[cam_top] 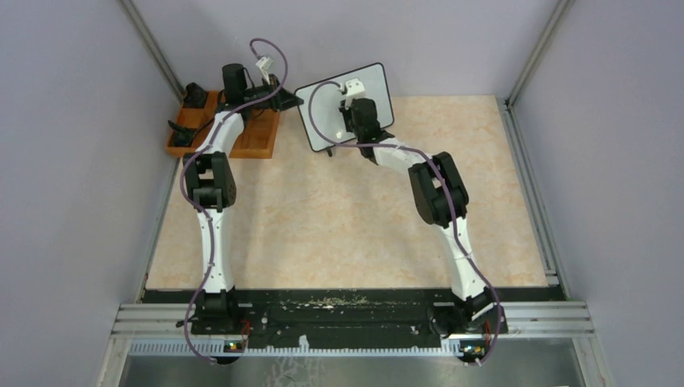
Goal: Erase the whiteboard
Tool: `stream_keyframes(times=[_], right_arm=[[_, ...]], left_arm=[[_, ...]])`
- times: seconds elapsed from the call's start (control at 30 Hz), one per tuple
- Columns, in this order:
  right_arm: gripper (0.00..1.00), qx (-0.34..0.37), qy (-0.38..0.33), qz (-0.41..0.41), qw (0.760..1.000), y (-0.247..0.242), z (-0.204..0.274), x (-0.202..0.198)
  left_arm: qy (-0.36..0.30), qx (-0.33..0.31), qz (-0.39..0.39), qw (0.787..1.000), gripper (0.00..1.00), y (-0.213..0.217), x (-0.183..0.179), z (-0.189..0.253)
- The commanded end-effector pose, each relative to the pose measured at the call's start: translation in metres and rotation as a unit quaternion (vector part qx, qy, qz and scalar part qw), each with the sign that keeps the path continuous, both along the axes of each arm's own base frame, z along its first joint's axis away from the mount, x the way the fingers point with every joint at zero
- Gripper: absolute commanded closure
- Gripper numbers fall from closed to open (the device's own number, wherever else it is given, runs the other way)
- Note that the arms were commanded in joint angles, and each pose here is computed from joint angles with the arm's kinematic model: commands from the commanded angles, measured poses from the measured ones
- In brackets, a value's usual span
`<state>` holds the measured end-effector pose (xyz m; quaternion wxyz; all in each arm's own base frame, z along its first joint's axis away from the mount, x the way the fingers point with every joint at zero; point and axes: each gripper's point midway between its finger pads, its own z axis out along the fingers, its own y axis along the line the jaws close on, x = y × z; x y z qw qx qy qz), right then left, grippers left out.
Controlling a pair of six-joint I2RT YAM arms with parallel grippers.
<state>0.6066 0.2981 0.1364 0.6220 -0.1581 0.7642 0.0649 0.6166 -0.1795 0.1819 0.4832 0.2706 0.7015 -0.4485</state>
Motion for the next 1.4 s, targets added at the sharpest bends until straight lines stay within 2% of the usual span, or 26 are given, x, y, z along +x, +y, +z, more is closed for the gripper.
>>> stream_keyframes(times=[0.0,0.33,0.87,1.37], right_arm=[[1.0,0.041,-0.025,0.085,0.995,0.066,0.04,-0.034],[1.0,0.044,-0.031,0.123,0.991,0.107,0.049,-0.056],[1.0,0.02,-0.064,0.107,0.992,0.116,0.077,-0.029],[1.0,0.0,-0.025,0.105,0.994,0.116,0.03,-0.027]], left_arm=[[0.003,0.015,-0.006,1.0,1.0,-0.009,-0.004,-0.008],[0.003,0.017,-0.007,1.0,1.0,-0.01,-0.005,-0.008],[0.0,0.02,-0.007,1.0,1.0,-0.011,-0.008,-0.008],[-0.002,0.019,-0.009,1.0,1.0,-0.011,-0.009,-0.004]])
